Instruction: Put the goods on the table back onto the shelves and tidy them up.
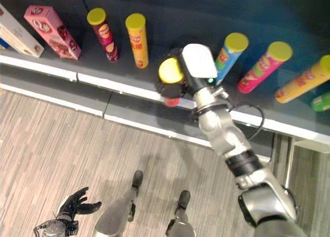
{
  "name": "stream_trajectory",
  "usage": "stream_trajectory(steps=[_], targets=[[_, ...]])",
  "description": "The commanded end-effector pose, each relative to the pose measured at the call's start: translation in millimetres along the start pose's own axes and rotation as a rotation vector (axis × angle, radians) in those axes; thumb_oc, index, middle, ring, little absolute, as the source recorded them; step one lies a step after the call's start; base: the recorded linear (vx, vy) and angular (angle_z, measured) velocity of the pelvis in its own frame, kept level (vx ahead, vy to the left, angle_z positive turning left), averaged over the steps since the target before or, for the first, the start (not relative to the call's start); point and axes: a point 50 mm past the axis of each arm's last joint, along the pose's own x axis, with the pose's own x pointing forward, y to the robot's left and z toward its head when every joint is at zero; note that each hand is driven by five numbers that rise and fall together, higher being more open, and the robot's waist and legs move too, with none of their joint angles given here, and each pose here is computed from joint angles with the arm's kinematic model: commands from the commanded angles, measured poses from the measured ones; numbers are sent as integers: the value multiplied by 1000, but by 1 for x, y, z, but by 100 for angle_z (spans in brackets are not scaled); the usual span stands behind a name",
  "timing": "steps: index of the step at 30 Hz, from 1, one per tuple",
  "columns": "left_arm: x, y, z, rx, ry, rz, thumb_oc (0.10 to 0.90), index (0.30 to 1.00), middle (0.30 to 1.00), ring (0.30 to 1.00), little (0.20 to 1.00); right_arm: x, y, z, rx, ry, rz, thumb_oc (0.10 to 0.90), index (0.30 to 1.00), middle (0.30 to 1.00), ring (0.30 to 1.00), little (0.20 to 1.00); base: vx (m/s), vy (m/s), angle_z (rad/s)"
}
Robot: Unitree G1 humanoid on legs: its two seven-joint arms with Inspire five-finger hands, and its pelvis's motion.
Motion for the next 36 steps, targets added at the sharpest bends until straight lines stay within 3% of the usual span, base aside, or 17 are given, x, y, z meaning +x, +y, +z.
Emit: stream_trajectory(steps=[1,12,26,36], targets=[[-3,25,1,23,-31,83,800,900,900,900,900,30,-64,46,-34,-238,-313,400,300,300,300,300,12,2,13],[1,21,11,42,-68,63,800,900,900,900,900,49,-90,0,-205,-48,-393,400,300,300,300,300,12,0,17],[3,12,31,14,-151,43,800,900,900,900,900,54,-126,-27,-192,110,-579,400,300,300,300,300,8,-4,7],[5,7,38,11,-177,36,800,900,900,900,900,51,-132,-40,-109,200,-660,400,300,300,300,300,6,2,5]])
